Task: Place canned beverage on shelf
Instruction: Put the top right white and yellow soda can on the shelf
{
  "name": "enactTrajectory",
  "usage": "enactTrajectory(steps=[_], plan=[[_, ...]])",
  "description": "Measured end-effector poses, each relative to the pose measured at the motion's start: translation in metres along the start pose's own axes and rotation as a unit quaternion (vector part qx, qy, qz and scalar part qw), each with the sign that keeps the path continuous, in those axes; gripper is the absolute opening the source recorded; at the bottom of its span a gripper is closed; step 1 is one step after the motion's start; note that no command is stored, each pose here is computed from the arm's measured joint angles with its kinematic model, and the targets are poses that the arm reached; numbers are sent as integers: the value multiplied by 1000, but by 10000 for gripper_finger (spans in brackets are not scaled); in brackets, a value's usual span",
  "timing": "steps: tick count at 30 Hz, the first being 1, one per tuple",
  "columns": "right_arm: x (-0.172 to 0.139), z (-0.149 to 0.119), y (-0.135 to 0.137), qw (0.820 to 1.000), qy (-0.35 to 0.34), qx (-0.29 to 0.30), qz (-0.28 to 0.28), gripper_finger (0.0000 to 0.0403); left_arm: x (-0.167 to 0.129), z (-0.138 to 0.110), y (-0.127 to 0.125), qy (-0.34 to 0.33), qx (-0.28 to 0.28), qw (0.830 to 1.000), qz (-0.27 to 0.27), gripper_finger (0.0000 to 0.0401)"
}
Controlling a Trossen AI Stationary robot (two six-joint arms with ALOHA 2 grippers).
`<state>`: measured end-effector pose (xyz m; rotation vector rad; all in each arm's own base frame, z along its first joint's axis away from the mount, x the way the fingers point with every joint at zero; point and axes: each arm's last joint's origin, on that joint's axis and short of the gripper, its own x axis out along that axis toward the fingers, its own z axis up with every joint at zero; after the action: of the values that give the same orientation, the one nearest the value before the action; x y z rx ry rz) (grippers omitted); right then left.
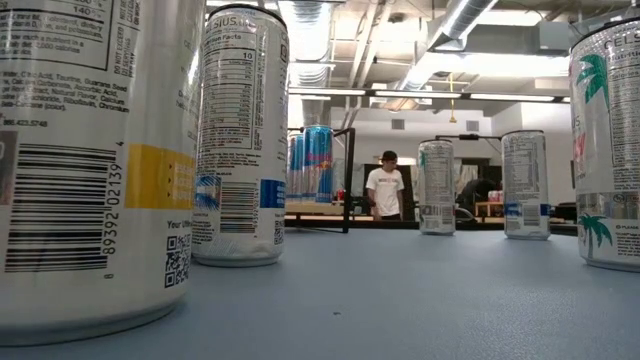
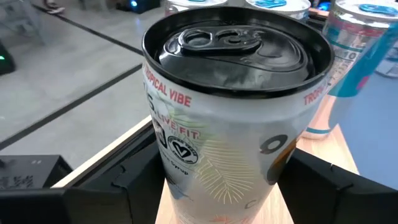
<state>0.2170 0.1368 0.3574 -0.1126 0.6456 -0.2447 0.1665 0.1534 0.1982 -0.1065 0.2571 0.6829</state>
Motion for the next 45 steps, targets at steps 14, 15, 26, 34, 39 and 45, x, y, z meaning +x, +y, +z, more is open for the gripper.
enactTrajectory(steps=[14, 15, 26, 34, 39, 45], plan=[[0, 0, 0, 1000, 0, 0, 0, 295, 0, 5, -24, -31, 4, 997, 72, 257], [0, 0, 0, 1000, 0, 0, 0, 295, -1, 6, -24, -37, -1, 997, 72, 257], [0, 0, 0, 1000, 0, -1, 0, 295, -1, 8, -23, -53, -40, 992, 106, 258], [0, 0, 0, 1000, 0, -2, -1, 295, 1, 24, -32, -45, -30, 989, 134, 258], [0, 0, 0, 1000, 0, -4, -1, 295, 2, 31, -31, -33, -30, 987, 154, 258], [1, 0, -1, 1000, 0, -4, -4, 295, 5, 30, -31, -38, -67, 982, 175, 258]])
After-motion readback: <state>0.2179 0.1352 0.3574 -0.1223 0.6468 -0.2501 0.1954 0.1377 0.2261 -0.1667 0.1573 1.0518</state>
